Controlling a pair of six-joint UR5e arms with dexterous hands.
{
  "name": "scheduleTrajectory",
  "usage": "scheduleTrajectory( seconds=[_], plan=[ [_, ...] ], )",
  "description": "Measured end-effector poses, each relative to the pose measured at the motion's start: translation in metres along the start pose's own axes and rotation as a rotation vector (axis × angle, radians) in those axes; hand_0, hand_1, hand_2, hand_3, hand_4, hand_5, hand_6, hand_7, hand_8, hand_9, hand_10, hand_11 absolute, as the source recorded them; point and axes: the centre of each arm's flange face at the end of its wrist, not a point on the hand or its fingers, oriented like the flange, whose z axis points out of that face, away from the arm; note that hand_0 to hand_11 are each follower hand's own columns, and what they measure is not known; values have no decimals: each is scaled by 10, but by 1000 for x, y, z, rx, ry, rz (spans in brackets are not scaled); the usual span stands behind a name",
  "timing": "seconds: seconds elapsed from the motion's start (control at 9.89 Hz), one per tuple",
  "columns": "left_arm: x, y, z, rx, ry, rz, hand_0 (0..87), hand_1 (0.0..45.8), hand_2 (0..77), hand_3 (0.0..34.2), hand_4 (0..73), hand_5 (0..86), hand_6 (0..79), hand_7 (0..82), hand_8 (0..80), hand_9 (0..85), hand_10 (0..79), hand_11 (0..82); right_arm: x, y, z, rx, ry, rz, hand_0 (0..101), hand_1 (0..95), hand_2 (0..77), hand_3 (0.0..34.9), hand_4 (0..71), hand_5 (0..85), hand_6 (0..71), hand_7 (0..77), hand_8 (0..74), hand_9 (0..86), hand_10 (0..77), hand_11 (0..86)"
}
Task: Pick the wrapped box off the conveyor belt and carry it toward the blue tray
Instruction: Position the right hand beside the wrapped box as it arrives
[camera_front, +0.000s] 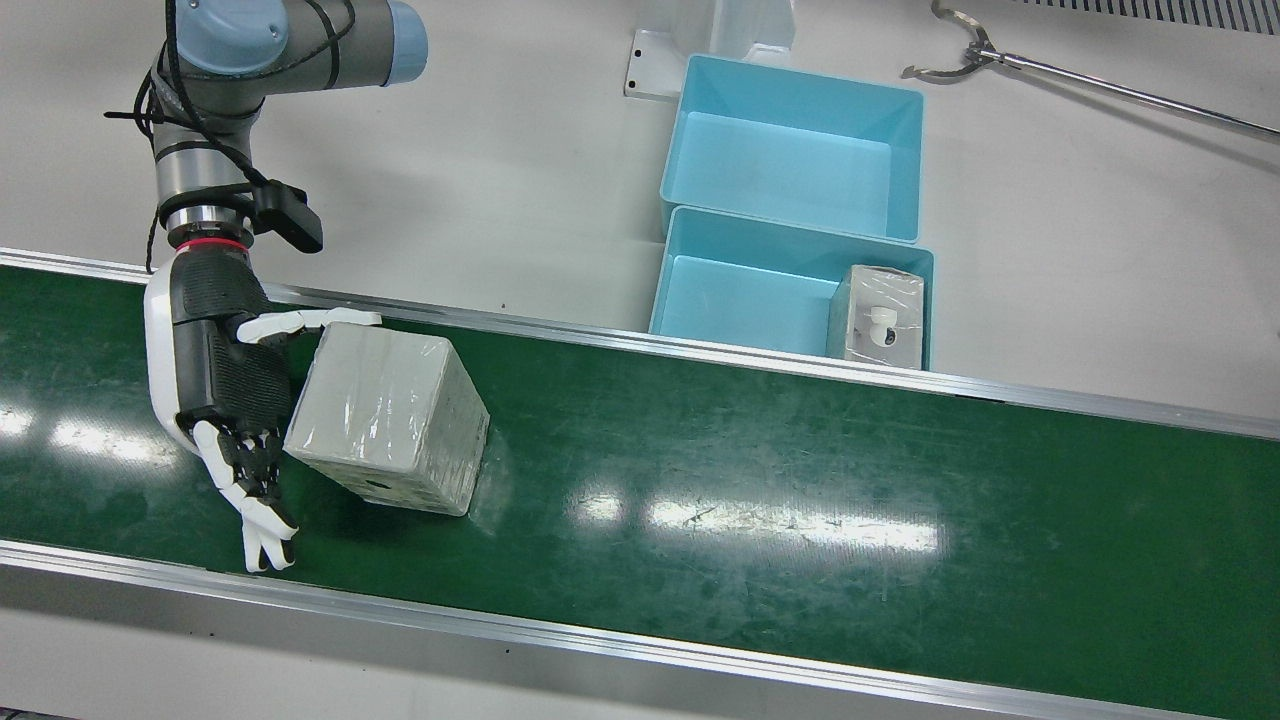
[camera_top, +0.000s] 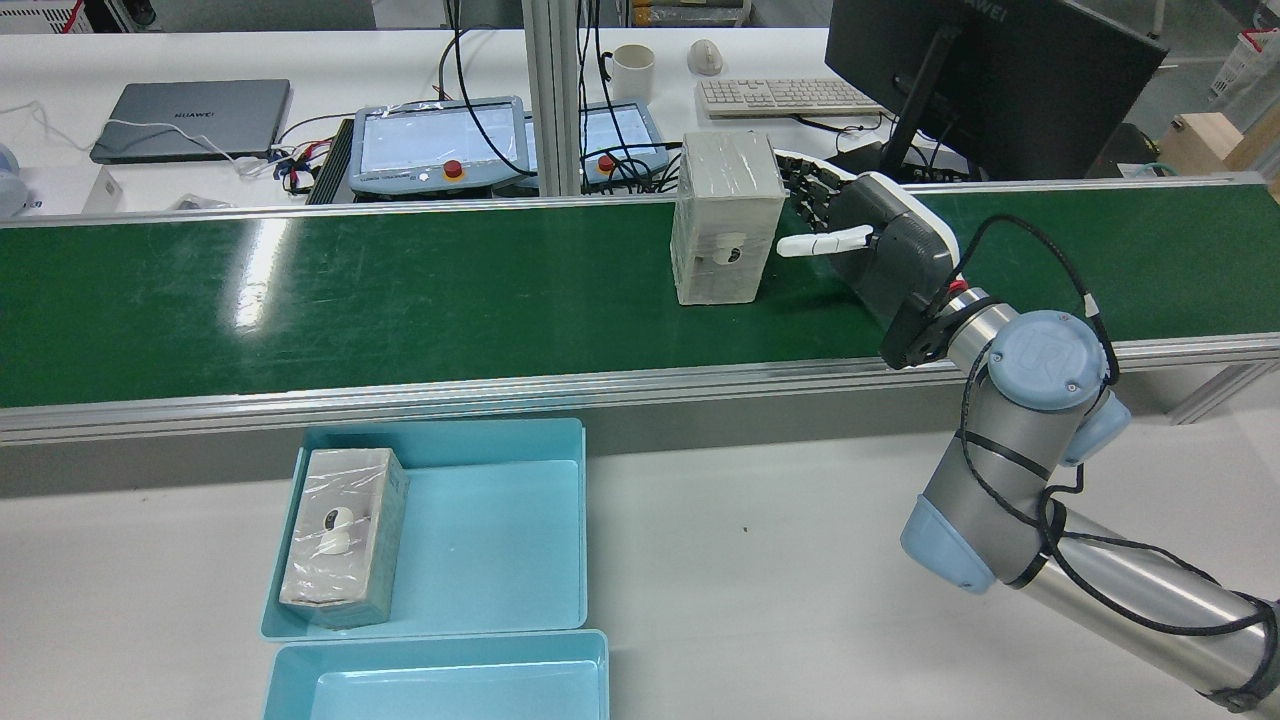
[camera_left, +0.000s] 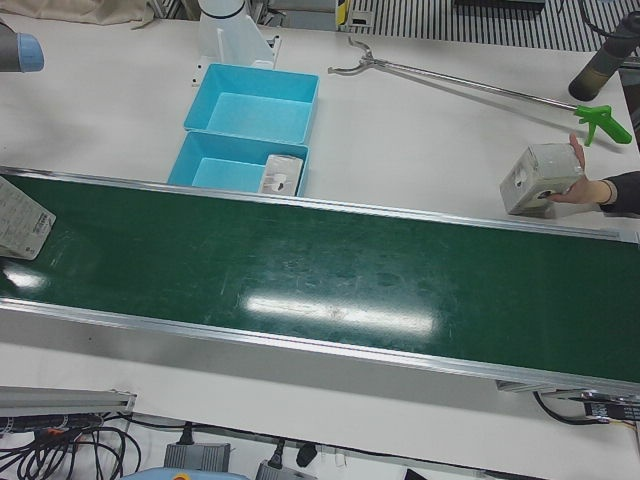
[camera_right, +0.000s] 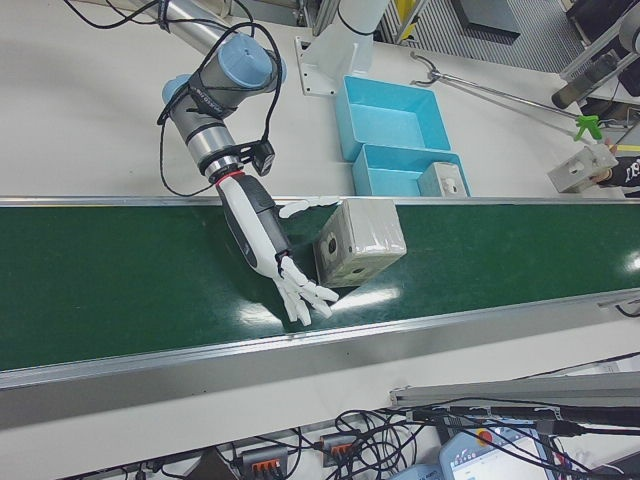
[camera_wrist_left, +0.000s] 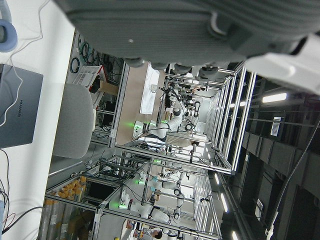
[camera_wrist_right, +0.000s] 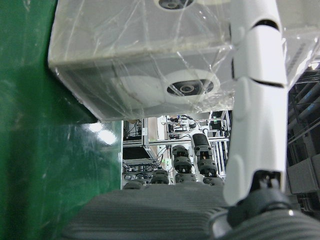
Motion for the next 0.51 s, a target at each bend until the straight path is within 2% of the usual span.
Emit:
scheduleTrajectory(
  seconds=[0.51],
  plan=[
    [0, 0, 0, 0, 0, 0, 0, 0, 11, 0, 0, 11, 5, 5, 5, 0, 5, 5, 3, -2, 0, 4, 4, -2, 482, 158, 109, 0, 104, 169, 27, 33, 11, 38, 0, 5]
  ],
)
